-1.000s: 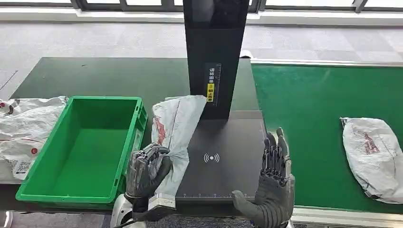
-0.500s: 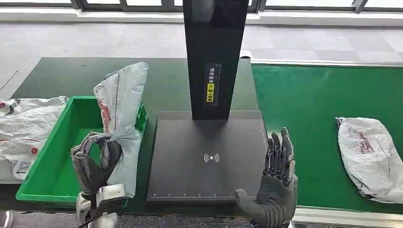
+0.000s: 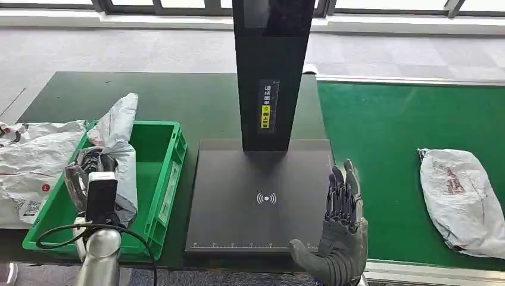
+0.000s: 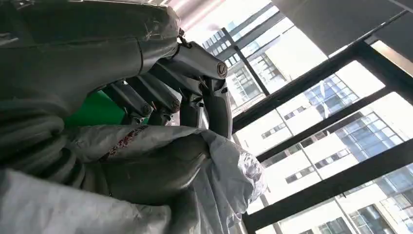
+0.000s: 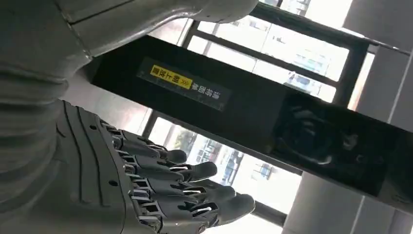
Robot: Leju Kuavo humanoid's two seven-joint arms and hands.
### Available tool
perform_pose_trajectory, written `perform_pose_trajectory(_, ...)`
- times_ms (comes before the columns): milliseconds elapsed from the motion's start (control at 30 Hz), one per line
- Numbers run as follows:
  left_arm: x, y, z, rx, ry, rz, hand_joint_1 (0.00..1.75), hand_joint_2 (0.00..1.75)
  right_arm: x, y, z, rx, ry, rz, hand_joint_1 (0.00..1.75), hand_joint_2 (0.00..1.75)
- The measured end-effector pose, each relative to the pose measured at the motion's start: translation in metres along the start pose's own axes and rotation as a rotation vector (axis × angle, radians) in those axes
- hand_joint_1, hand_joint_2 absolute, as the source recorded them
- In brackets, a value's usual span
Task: Moved the parcel from conveyor to table for the left to box.
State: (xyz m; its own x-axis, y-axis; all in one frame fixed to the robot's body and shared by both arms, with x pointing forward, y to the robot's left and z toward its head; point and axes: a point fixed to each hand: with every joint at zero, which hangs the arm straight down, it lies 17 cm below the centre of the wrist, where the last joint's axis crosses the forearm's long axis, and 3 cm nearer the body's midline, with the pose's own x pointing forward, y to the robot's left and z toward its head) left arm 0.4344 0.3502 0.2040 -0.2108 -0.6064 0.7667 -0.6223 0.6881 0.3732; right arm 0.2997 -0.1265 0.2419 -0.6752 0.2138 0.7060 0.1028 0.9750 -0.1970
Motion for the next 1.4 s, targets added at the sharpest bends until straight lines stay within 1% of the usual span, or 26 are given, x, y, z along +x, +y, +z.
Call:
perform_pose_trajectory(100, -0.016, 0.000, -0.006, 0.004, 0.036, 0.003, 1.75, 1.75, 0.000, 0.000, 0.000, 0.002, -0.001, 0.000, 0.00, 1.75)
perform_pose_trajectory(267, -0.027, 0.002, -0.006, 0.008, 0.056, 0.004, 1.75, 1.75, 0.000, 0.001, 0.000, 0.003, -0.001, 0.002, 0.00, 1.75)
perform_pose_trajectory(300, -0.028, 0.002, -0.006, 0.009, 0.057, 0.003, 0.66, 1.75, 0.000, 0.001, 0.000, 0.004, -0.001, 0.002, 0.00, 1.75)
perform_pose_trajectory(333, -0.028, 0.003, -0.006, 0.011, 0.059, 0.002, 0.00, 1.75, 0.000, 0.001, 0.000, 0.004, -0.001, 0.002, 0.00, 1.75)
perform_pose_trajectory(367, -0.029, 0.003, -0.006, 0.011, 0.060, 0.002, 0.00, 1.75, 0.000, 0.001, 0.000, 0.004, -0.001, 0.002, 0.00, 1.75)
perform_pose_trajectory(400, -0.029, 0.004, -0.005, 0.012, 0.060, 0.001, 0.00, 0.00, 0.000, 0.001, 0.000, 0.004, -0.002, 0.002, 0.00, 1.75)
perform_pose_trajectory(667, -0.018, 0.018, 0.001, 0.068, 0.046, 0.032, 0.00, 0.00, 0.000, -0.003, -0.002, -0.013, -0.002, 0.004, 0.00, 1.75)
perform_pose_trajectory(933, -0.010, 0.024, 0.007, 0.089, 0.041, 0.047, 0.00, 0.00, -0.001, -0.006, -0.003, -0.031, 0.001, 0.009, 0.00, 1.75)
perform_pose_trajectory(1100, -0.004, 0.034, 0.017, 0.136, 0.039, 0.085, 0.00, 0.00, -0.003, -0.011, -0.003, -0.047, 0.002, 0.030, 0.00, 1.75)
perform_pose_trajectory(1200, 0.004, 0.044, 0.031, 0.178, 0.024, 0.175, 0.00, 0.00, -0.010, -0.021, -0.003, -0.061, 0.010, 0.092, 0.00, 1.75)
perform_pose_trajectory(1333, 0.029, 0.040, 0.047, 0.170, -0.015, 0.227, 0.00, 0.00, -0.032, -0.037, 0.000, -0.056, 0.063, 0.257, 0.00, 1.75)
perform_pose_trajectory(1400, 0.041, 0.038, 0.052, 0.173, -0.027, 0.248, 0.00, 0.00, -0.041, -0.047, 0.003, -0.066, 0.085, 0.303, 0.00, 1.75)
